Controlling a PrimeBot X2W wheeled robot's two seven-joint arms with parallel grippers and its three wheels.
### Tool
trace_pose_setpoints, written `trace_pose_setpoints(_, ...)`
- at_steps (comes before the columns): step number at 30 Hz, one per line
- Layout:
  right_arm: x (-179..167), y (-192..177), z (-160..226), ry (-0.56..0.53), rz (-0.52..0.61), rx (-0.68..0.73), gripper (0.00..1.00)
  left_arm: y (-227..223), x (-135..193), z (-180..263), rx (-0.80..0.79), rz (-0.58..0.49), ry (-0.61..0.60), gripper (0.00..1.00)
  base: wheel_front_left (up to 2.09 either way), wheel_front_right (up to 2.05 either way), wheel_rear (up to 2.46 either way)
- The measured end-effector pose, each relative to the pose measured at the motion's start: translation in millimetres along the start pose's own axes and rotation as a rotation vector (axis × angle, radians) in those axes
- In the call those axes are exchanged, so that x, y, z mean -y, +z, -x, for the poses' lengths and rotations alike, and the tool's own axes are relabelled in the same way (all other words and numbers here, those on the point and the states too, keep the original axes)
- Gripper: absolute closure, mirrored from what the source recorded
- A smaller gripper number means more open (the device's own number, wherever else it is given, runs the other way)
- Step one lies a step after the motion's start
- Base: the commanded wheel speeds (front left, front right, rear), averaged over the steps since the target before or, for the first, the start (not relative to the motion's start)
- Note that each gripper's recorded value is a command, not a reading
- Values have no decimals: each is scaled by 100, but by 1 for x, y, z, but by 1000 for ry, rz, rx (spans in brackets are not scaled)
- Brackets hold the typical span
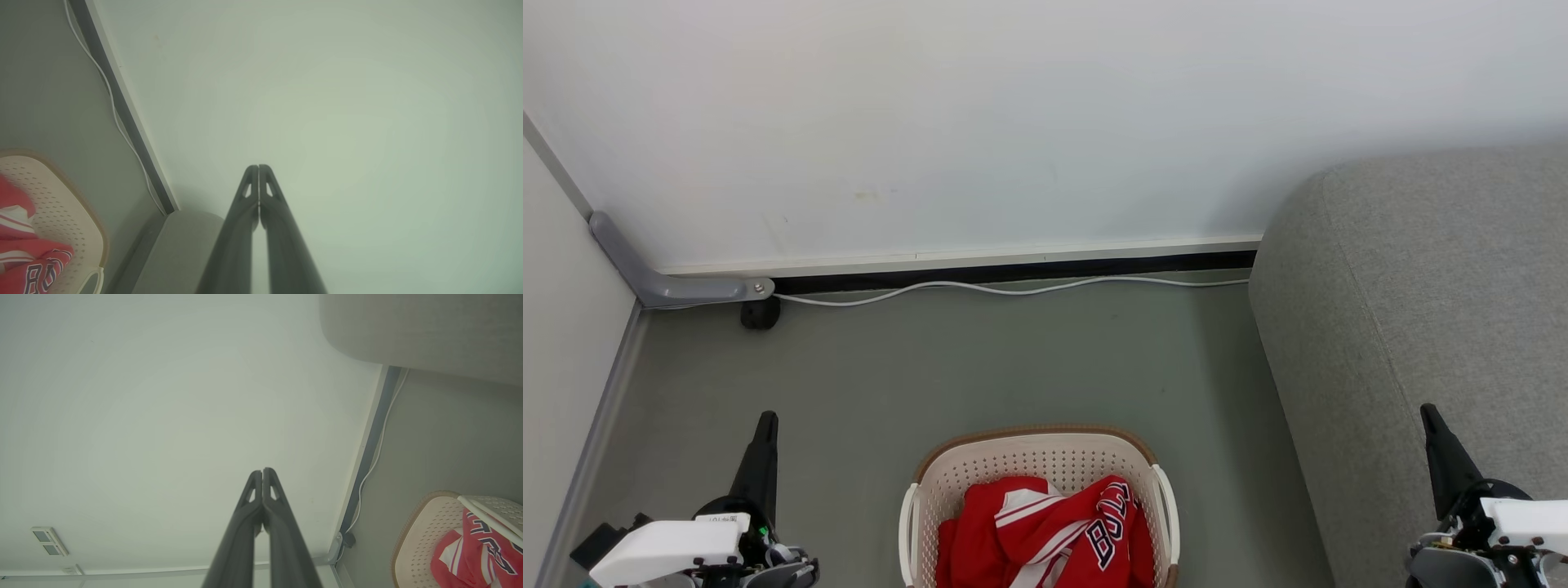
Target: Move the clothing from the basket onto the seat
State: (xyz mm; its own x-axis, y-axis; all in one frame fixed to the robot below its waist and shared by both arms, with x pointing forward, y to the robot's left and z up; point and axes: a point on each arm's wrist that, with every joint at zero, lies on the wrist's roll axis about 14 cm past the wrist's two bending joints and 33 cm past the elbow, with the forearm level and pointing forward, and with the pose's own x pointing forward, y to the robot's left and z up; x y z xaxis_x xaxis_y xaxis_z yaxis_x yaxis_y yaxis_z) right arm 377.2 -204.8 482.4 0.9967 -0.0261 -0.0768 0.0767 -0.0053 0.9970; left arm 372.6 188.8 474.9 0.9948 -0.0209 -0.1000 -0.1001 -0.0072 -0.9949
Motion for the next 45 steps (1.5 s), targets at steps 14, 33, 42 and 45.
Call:
trace_pose_setpoints(14,0,0,0,0,0,0,100,0,0,0,0,0,0,100,0,0,0)
trace_pose_setpoints(33,0,0,0,0,0,0,100,0,0,0,0,0,0,100,0,0,0)
trace_pose_setpoints(42,0,0,0,0,0,0,100,0,0,0,0,0,0,100,0,0,0)
trace_pose_setpoints(45,0,0,0,0,0,0,100,0,0,0,0,0,0,100,0,0,0)
